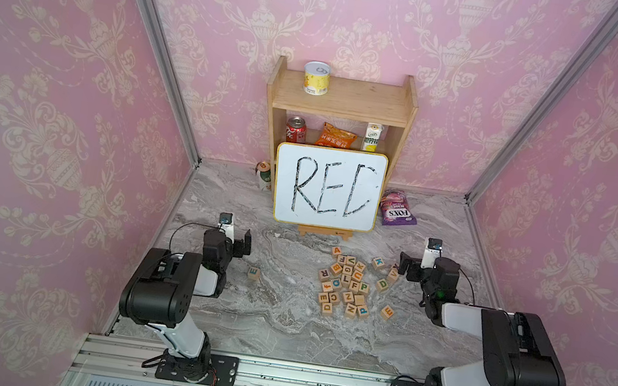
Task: Assemble the uppercase word "red" with letter blocks
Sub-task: Pick up the letter block from the center of the board.
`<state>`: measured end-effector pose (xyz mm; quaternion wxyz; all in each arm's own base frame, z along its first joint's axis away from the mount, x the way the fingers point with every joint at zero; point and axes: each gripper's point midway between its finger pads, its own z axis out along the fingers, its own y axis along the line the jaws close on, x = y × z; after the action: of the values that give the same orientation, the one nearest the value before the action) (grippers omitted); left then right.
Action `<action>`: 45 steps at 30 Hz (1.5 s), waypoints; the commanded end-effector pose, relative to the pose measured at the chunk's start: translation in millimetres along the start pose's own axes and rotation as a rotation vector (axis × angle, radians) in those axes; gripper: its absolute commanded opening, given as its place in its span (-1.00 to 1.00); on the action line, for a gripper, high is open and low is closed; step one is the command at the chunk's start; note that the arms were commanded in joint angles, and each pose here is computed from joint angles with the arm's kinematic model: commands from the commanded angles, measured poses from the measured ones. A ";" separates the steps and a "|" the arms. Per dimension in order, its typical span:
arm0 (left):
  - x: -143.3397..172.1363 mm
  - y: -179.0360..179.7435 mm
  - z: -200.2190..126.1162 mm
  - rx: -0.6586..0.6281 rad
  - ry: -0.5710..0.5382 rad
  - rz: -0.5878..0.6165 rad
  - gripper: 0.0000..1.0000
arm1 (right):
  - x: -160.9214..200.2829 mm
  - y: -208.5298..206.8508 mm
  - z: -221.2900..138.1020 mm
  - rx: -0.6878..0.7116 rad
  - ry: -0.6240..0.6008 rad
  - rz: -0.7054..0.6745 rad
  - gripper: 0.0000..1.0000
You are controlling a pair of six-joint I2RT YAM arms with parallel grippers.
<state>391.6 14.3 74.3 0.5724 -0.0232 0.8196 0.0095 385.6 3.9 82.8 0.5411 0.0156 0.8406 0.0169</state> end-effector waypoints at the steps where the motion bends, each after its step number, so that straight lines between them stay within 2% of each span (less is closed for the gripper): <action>1: -4.8 5.7 3.0 -0.024 -0.011 0.011 0.98 | -11.7 3.6 3.3 -0.012 -0.032 -0.023 1.00; 26: -4.0 6.6 3.8 -0.020 -0.004 0.001 0.98 | -12.2 3.7 3.0 -0.011 -0.035 -0.025 0.99; 28: -3.8 5.7 3.0 -0.017 -0.006 0.007 0.98 | -17.7 -8.6 1.4 0.070 -0.030 0.002 0.99; 31: -8.1 -0.4 2.1 -0.011 0.003 0.038 0.99 | -20.2 -10.6 -0.6 0.082 -0.030 0.008 1.00; 33: -13.9 0.8 2.2 -0.019 0.016 0.035 0.98 | -27.8 -14.3 -1.1 0.108 -0.006 0.011 0.99; 35: -19.1 -0.1 1.3 -0.014 0.037 0.035 0.98 | -28.7 -21.5 1.2 0.159 0.099 0.018 1.00; 38: -28.7 -5.6 0.5 0.018 0.066 0.043 0.98 | -21.4 -20.4 1.9 0.160 0.224 0.028 1.00; 45: -46.0 -11.1 -4.4 0.046 0.159 0.004 0.98 | -27.4 -11.6 -26.3 0.153 0.210 0.059 1.00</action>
<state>414.9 13.2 132.9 0.5591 -0.0175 0.8289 0.0091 394.5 -9.1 128.4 0.4829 0.0636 0.8729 -0.0269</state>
